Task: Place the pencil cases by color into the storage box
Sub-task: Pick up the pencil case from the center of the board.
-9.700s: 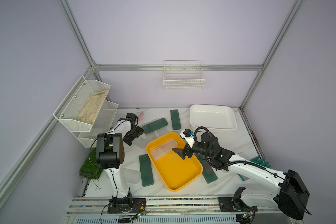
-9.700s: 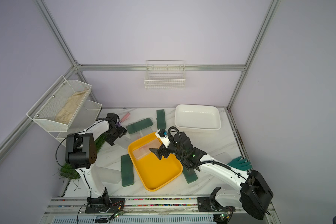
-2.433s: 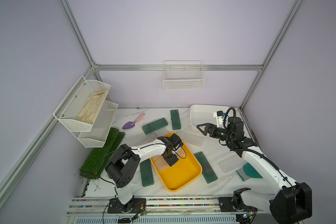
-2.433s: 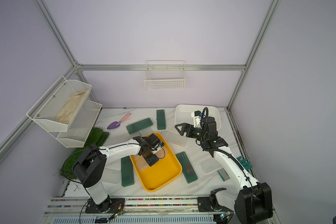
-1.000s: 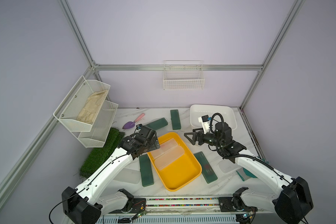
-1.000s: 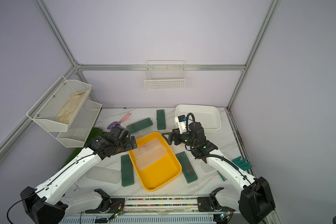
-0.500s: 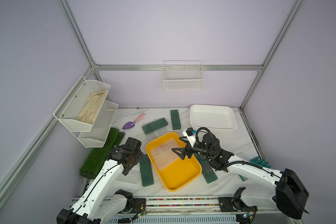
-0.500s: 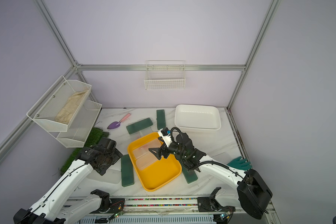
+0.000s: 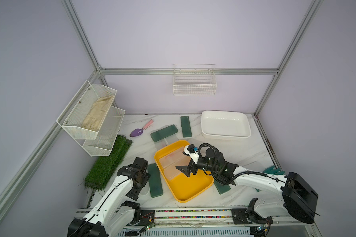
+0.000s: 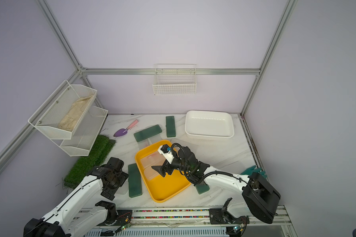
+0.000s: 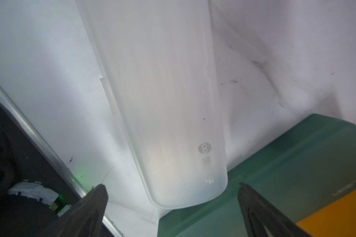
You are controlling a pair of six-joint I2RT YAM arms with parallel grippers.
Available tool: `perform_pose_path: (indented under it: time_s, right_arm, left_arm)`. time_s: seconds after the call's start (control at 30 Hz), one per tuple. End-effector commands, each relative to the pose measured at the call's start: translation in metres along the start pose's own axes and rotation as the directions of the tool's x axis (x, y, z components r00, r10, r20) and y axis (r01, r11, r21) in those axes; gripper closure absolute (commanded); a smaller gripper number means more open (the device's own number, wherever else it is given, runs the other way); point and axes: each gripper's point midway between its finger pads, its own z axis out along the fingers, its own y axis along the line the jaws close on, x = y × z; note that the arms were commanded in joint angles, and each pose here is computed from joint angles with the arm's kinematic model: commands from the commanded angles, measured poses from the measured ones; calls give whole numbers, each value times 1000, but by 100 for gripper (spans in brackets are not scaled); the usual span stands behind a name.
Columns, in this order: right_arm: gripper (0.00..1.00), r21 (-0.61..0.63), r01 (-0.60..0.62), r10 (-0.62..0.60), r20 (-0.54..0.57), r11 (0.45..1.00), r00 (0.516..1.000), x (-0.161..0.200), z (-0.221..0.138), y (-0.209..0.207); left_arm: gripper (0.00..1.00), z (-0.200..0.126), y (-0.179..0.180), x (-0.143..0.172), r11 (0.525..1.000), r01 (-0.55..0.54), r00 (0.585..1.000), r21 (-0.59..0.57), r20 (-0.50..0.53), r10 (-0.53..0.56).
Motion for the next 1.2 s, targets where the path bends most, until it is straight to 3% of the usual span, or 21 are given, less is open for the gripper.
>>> perform_pose_path:
  time_s: [0.0,0.37,0.8,1.17]
  right_arm:
    - [3,13,52,-52,43,999,998,-11,0,0]
    - [3,24,33,-34,5,999,999,2,7,-4]
    - [3,33,30,-30,-18,999,999,10,11,-7]
    - [3,35,23,-22,-26,999,999,12,14,-8]
  left_arm:
    - [0,9,-4,-2,998,69,998,15,-11,-69]
    - [0,20,-6,-11,982,189,981,22,-38,-188]
    - [0,28,-12,-22,981,191,980,-12,-49,-192]
    - [10,42,-6,-27,977,215,975,-9,-63,-215]
